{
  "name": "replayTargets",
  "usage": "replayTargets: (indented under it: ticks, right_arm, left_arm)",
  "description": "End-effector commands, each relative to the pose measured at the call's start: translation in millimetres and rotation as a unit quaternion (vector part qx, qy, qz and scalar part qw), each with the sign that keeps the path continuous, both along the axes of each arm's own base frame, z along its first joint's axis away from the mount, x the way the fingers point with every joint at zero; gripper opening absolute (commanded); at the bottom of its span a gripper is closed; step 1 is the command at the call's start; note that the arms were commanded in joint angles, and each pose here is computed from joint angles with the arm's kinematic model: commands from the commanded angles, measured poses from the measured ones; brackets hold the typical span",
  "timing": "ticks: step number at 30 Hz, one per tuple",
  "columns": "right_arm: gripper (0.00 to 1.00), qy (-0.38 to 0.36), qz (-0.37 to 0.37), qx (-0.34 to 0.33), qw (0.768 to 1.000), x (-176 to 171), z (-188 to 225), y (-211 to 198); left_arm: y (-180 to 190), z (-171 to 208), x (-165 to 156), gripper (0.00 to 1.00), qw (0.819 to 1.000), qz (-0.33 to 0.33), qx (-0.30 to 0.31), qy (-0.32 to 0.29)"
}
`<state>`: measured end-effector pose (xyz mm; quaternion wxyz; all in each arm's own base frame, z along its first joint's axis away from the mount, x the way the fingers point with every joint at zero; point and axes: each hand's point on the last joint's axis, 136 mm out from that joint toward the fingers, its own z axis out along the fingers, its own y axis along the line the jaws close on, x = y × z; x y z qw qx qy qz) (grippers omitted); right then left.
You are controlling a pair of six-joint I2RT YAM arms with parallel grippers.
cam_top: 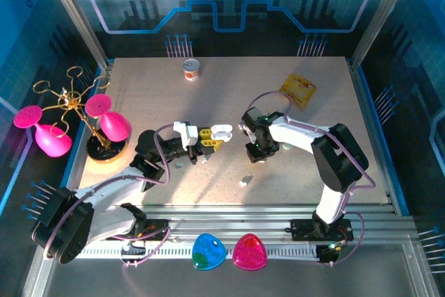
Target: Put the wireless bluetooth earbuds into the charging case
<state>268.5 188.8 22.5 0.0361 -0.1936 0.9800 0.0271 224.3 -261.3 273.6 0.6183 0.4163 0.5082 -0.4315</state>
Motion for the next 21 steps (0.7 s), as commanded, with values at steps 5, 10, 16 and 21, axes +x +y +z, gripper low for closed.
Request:
replayTargets:
  ticks: [5, 10, 16, 21]
  right_arm:
    - [0.30, 0.021, 0.005, -0.017, 1.000, -6.5, -6.5, -0.1]
    - [0.26, 0.025, 0.003, -0.019, 0.999, -8.1, -9.9, -1.2]
    - [0.30, 0.022, -0.001, -0.014, 1.000, -6.8, -7.7, 0.7]
    - [0.40, 0.006, 0.005, -0.002, 1.000, -3.0, 5.4, 5.2]
  left_arm:
    - [1.4, -0.3, -3.5, 0.00, 1.000, 0.004, -0.001, -0.011]
    - [1.3, -0.5, -3.8, 0.00, 1.000, 0.003, -0.002, -0.010]
    - [1.4, 0.3, -3.8, 0.00, 1.000, 0.003, -0.003, -0.010]
    - [1.3, -0.4, -3.3, 0.00, 1.000, 0.003, -0.002, -0.009]
